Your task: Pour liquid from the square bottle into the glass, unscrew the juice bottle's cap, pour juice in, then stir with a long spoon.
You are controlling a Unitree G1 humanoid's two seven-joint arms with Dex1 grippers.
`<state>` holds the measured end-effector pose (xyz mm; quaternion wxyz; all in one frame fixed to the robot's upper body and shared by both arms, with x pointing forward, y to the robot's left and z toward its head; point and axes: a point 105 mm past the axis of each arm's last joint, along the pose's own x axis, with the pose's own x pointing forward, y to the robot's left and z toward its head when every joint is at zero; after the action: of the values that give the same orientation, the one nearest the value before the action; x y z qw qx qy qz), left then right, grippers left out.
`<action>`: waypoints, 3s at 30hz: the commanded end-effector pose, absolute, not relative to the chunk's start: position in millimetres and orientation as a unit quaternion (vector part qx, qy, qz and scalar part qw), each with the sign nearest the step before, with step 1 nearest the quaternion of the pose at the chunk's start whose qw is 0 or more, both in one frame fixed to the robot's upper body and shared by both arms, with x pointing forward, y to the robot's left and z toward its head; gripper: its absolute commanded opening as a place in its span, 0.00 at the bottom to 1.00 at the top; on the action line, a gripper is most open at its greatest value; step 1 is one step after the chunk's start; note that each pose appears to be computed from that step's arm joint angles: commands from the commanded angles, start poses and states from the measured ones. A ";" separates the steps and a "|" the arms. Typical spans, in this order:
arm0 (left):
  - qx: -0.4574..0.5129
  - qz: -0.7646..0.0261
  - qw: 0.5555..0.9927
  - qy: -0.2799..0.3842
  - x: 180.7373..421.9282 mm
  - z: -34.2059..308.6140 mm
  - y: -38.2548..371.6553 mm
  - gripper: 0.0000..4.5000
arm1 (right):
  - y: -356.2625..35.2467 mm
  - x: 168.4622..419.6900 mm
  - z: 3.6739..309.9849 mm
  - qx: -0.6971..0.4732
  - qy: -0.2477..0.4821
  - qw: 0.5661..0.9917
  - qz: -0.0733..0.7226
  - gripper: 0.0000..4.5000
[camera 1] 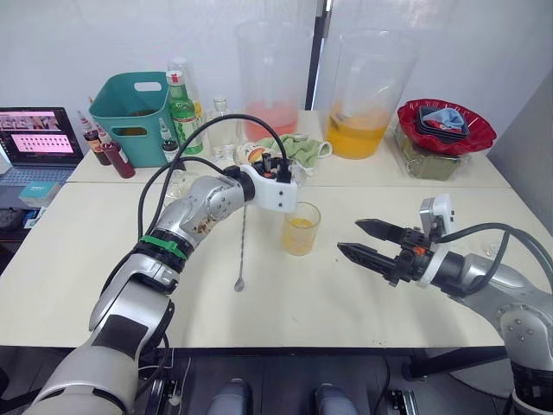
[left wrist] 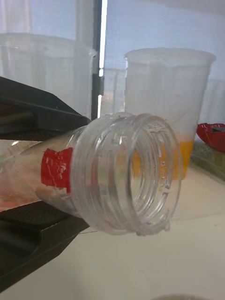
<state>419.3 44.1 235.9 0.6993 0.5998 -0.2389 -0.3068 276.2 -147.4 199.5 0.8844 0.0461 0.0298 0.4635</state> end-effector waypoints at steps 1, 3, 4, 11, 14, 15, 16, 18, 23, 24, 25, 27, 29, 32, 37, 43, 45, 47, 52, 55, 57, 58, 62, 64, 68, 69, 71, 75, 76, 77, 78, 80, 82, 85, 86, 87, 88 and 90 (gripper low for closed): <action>0.543 -0.297 0.733 -0.283 407.9 274.8 40.6 0.28 | -146.6 276.3 211.1 0.033 0.012 0.879 0.476 1.00; 0.521 -0.302 0.745 -0.287 402.4 280.0 41.5 0.28 | -146.5 278.6 211.5 0.033 0.015 0.877 0.480 1.00; 0.496 -0.302 0.763 -0.284 401.4 283.9 43.9 0.28 | -146.4 279.7 211.8 0.031 0.017 0.876 0.482 1.00; 0.373 -0.289 0.848 -0.241 398.9 303.5 68.6 0.28 | -150.9 286.8 220.2 0.017 0.010 0.871 0.491 1.00; 0.289 -0.281 0.889 -0.219 390.8 318.1 82.2 0.28 | -155.7 291.4 226.7 0.022 0.010 0.868 0.496 1.00; 0.233 -0.284 0.906 -0.210 386.4 322.1 87.9 0.28 | -157.0 292.8 229.7 0.028 0.012 0.866 0.500 1.00; 0.196 -0.288 0.915 -0.201 382.1 321.4 92.7 0.28 | -157.7 293.7 231.8 0.029 0.013 0.863 0.504 1.00; 0.173 -0.292 0.923 -0.181 374.1 312.2 103.6 0.28 | -159.6 296.3 234.8 0.024 0.014 0.858 0.513 1.00; 0.159 -0.270 0.937 -0.155 358.5 307.7 130.3 0.28 | -161.6 301.0 237.2 0.014 0.026 0.846 0.533 1.00; 0.156 -0.274 0.937 -0.149 353.9 305.7 133.3 0.28 | -161.2 302.3 238.5 0.022 0.030 0.843 0.537 1.00; 0.153 -0.280 0.937 -0.143 348.8 303.2 134.4 0.28 | -160.7 302.3 240.0 0.029 0.034 0.838 0.544 1.00; 0.151 -0.287 0.937 -0.130 340.2 297.1 136.6 0.28 | -161.6 298.7 242.5 0.028 0.044 0.826 0.562 1.00; 0.150 -0.287 0.939 -0.116 331.9 289.9 142.6 0.28 | -167.7 300.9 244.1 0.012 0.049 0.824 0.564 1.00; 0.160 -0.253 0.949 -0.095 322.9 281.1 164.0 0.28 | -170.9 302.4 246.2 -0.003 0.053 0.813 0.580 1.00; 0.172 -0.203 0.961 -0.071 310.6 271.7 194.4 0.28 | -166.1 302.2 253.7 -0.005 0.042 0.790 0.611 1.00; 0.173 -0.107 0.977 -0.057 289.4 274.8 249.4 0.28 | -151.1 301.5 260.4 -0.001 0.034 0.754 0.656 1.00; 0.180 -0.064 0.980 -0.058 285.8 279.3 269.9 0.28 | -147.2 304.8 260.4 -0.003 0.034 0.752 0.658 1.00; 0.185 -0.047 0.980 -0.065 284.9 282.6 278.5 0.28 | -145.0 305.3 260.4 -0.004 0.034 0.749 0.662 1.00; 0.121 -0.018 0.988 -0.094 302.5 293.6 297.2 0.28 | -140.2 304.6 261.7 -0.005 0.034 0.747 0.664 1.00; 0.090 -0.017 0.991 -0.099 322.3 295.3 301.3 0.28 | -138.9 302.5 263.3 -0.009 0.035 0.748 0.663 1.00; 0.081 -0.012 0.992 -0.101 332.4 296.3 305.0 0.28 | -138.8 300.9 265.1 -0.008 0.033 0.750 0.660 1.00; 0.073 -0.004 0.992 -0.099 340.3 296.4 310.3 0.28 | -139.7 299.4 265.8 -0.008 0.032 0.753 0.658 1.00; 0.063 0.017 0.995 -0.080 368.4 291.1 324.8 0.28 | -143.2 295.4 264.2 -0.009 0.038 0.763 0.646 1.00; 0.059 0.020 0.995 -0.079 378.2 288.8 327.9 0.28 | -144.9 294.0 264.4 -0.008 0.038 0.768 0.639 1.00; 0.050 0.023 0.995 -0.081 390.7 284.2 333.9 0.28 | -147.4 292.6 263.9 -0.009 0.039 0.777 0.629 1.00; 0.045 0.020 0.995 -0.082 393.3 282.7 334.1 0.28 | -147.9 292.0 263.8 -0.008 0.039 0.778 0.627 1.00; 0.036 0.021 0.996 -0.082 398.0 279.5 336.1 0.28 | -148.6 291.6 263.8 -0.008 0.039 0.780 0.624 1.00; 0.051 0.031 0.996 -0.064 404.5 266.7 339.3 0.28 | -152.9 297.3 257.4 -0.027 0.047 0.798 0.600 1.00; 0.047 0.030 0.996 -0.066 404.9 267.0 338.7 0.28 | -153.0 297.8 257.8 -0.025 0.047 0.799 0.600 1.00; 0.045 0.030 0.996 -0.068 404.9 267.8 338.2 0.28 | -152.9 297.7 258.6 -0.022 0.045 0.798 0.600 1.00; 0.046 0.031 0.996 -0.070 404.7 268.9 338.5 0.28 | -152.8 298.0 258.9 -0.021 0.045 0.799 0.600 1.00; 0.048 0.031 0.995 -0.080 403.2 274.0 337.5 0.55 | -153.6 298.4 258.4 -0.021 0.045 0.800 0.598 1.00; 0.047 0.030 0.994 -0.097 400.9 282.4 336.1 0.69 | -154.6 299.1 257.5 -0.021 0.045 0.801 0.597 1.00; 0.051 0.031 0.991 -0.124 396.9 298.2 334.6 0.92 | -155.3 299.6 257.1 -0.019 0.044 0.801 0.596 1.00; 0.054 0.034 0.989 -0.132 395.3 303.7 334.6 1.00 | -155.8 299.6 256.9 -0.019 0.044 0.801 0.597 1.00; 0.055 0.036 0.988 -0.136 394.2 307.0 334.7 1.00 | -156.1 299.6 256.8 -0.019 0.044 0.801 0.597 1.00; 0.056 0.041 0.987 -0.148 391.8 313.9 335.6 1.00 | -156.4 300.0 256.3 -0.019 0.043 0.801 0.597 1.00; 0.069 0.048 0.978 -0.193 382.1 339.9 334.8 1.00 | -157.7 301.4 256.1 -0.018 0.040 0.802 0.596 1.00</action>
<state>400.4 331.7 288.8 0.9925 0.0486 -0.1066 0.0348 302.6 -152.0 247.2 0.7973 -0.0080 0.0636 0.6001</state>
